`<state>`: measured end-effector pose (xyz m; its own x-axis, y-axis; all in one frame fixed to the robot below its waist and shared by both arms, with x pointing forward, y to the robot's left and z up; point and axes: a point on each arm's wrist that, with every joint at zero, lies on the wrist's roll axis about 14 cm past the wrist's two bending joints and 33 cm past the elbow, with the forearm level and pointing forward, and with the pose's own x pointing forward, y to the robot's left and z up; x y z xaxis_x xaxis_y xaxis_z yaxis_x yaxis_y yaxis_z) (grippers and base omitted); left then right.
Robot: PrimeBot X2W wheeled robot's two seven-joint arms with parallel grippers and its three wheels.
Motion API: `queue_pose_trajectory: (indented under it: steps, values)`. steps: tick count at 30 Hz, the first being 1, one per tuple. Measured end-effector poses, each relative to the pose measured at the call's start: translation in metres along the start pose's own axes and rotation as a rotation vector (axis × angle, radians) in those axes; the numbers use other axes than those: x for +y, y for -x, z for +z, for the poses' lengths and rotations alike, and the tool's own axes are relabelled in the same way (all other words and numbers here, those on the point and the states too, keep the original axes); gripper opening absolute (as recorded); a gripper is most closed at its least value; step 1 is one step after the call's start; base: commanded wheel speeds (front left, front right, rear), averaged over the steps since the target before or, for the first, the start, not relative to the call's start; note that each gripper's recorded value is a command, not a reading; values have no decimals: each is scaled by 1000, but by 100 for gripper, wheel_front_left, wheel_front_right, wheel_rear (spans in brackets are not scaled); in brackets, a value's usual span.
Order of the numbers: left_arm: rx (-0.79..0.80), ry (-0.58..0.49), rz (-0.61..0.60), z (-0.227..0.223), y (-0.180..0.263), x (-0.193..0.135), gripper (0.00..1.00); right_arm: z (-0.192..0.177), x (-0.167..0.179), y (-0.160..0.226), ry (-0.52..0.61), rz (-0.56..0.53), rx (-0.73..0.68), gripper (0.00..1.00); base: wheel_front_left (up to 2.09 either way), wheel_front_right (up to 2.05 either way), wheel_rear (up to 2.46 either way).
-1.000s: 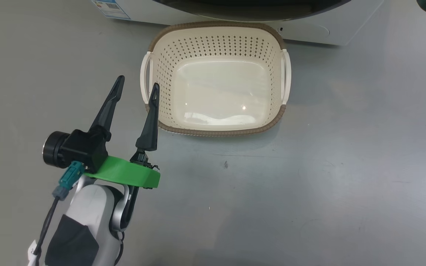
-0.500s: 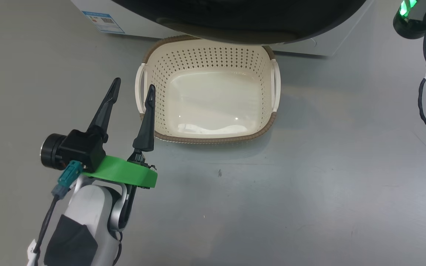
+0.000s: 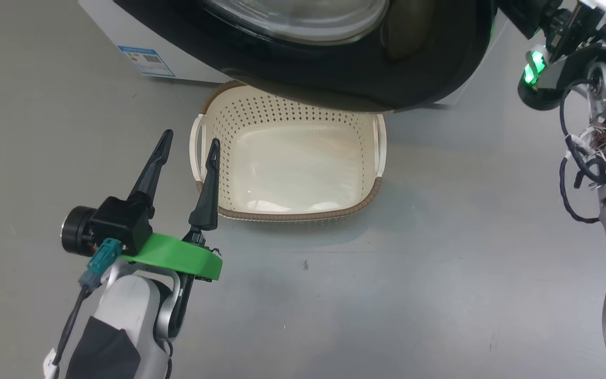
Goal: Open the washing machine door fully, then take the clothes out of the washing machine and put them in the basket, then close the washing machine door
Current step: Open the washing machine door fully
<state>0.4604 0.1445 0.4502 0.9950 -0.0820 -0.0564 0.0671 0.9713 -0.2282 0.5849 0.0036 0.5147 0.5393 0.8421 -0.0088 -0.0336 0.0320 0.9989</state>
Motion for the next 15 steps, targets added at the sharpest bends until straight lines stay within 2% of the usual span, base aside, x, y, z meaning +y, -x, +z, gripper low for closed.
queue_pose_trajectory:
  steps: [15]
  values:
    - [-5,4,-7,8,22,-6,100,-56,0,15,-34,-12,95,0,0,0,0]
